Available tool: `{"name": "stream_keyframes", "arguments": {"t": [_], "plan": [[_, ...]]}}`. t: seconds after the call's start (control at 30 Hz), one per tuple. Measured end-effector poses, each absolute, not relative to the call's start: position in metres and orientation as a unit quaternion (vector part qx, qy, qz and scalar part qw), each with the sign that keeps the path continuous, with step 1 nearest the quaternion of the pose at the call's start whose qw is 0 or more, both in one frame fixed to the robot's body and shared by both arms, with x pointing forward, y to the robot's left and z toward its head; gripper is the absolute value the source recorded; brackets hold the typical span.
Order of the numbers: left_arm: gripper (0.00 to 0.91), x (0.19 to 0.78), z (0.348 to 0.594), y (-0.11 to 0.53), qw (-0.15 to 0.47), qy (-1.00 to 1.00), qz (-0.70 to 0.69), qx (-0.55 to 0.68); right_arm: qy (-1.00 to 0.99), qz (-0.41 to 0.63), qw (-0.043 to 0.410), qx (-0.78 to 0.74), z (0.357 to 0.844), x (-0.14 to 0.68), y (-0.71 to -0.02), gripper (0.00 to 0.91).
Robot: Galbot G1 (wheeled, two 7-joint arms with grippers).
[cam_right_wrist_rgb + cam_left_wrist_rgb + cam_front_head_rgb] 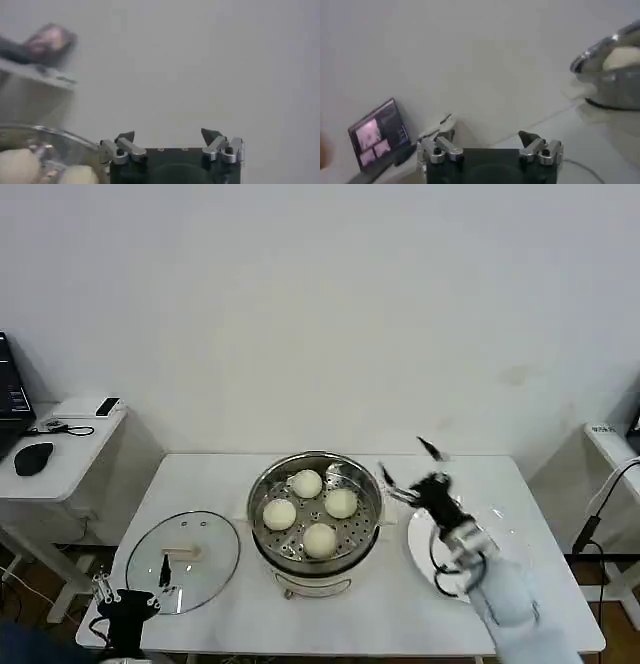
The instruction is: Take steamed baozi put them in steamer then cover it.
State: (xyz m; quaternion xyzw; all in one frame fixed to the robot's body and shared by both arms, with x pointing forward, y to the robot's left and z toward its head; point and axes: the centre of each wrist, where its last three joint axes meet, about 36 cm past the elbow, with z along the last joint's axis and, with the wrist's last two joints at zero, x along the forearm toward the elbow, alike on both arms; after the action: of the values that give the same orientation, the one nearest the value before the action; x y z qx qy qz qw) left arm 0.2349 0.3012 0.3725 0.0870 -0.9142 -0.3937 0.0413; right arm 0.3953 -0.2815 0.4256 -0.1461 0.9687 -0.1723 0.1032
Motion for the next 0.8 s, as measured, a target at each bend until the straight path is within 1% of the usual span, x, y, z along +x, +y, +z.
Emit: {"name": "stream_keyframes", "arguments": {"t": [0.2,0.4,0.53,0.8], "plan": [[0.907,0.236,0.344,0.322,0.040,-0.855,-0.516,0.046,0.983,-0.160,0.065,-0.059,0.397,0.335,-0.316,0.907],[0.907,0.242,0.317,0.345,0.043,-0.790,-0.612,-0.002,0.983,-0.172,0.061,0.014,0.398,0.303,-0.339,0.907],[0.907,0.250,0.306,0.359,0.049,-0.760,-0.648,-0.024,0.982,-0.175,0.061,0.047,0.401,0.288,-0.352,0.907],[0.907,0.273,0.294,0.380,0.053,-0.719,-0.691,-0.048,0.979,-0.174,0.054,0.089,0.395,0.265,-0.363,0.907]]}}
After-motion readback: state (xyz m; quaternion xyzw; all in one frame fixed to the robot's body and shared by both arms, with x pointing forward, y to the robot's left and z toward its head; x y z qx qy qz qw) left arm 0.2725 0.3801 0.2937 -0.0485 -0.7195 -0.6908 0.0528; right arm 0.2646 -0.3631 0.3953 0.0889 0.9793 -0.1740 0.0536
